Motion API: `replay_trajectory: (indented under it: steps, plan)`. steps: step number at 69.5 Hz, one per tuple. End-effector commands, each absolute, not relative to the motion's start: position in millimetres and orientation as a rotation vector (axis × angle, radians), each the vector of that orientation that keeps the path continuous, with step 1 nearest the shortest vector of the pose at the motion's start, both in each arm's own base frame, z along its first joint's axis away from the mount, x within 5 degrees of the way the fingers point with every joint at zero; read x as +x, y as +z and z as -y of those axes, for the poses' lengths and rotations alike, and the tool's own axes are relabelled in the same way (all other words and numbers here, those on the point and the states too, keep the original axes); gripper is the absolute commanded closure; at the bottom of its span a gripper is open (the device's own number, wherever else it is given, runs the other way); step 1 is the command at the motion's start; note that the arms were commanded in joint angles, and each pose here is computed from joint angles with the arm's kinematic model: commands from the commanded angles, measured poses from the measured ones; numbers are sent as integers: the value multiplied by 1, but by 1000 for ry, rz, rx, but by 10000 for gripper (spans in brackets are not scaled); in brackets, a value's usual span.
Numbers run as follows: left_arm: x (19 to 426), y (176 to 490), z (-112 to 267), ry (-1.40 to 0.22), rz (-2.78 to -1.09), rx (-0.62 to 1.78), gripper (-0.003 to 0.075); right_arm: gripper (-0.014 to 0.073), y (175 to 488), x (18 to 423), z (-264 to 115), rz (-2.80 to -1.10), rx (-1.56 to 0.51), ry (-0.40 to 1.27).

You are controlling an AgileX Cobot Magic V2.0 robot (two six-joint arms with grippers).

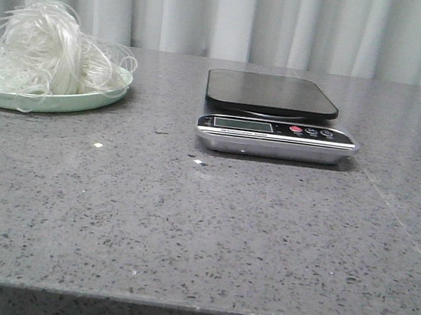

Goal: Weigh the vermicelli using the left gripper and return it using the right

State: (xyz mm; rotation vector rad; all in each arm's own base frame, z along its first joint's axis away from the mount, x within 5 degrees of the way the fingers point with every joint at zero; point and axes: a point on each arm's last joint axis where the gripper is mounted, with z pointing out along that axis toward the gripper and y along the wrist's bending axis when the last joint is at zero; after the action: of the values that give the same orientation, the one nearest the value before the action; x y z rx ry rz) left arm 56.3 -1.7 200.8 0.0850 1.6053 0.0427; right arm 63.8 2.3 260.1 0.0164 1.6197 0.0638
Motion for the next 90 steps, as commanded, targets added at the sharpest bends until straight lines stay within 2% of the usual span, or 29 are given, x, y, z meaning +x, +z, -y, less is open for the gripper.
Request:
replay_trajectory:
  steps: [1,26,90]
  plan:
    - [55,208,1,33,-1508,62,584,444,260,62,0,-1536,35,42]
    - [55,208,1,33,-1506,62,584,444,206,55,0,-1487,49,38]
    - [55,208,1,33,-1506,62,584,444,206,55,1,-1498,53,41]
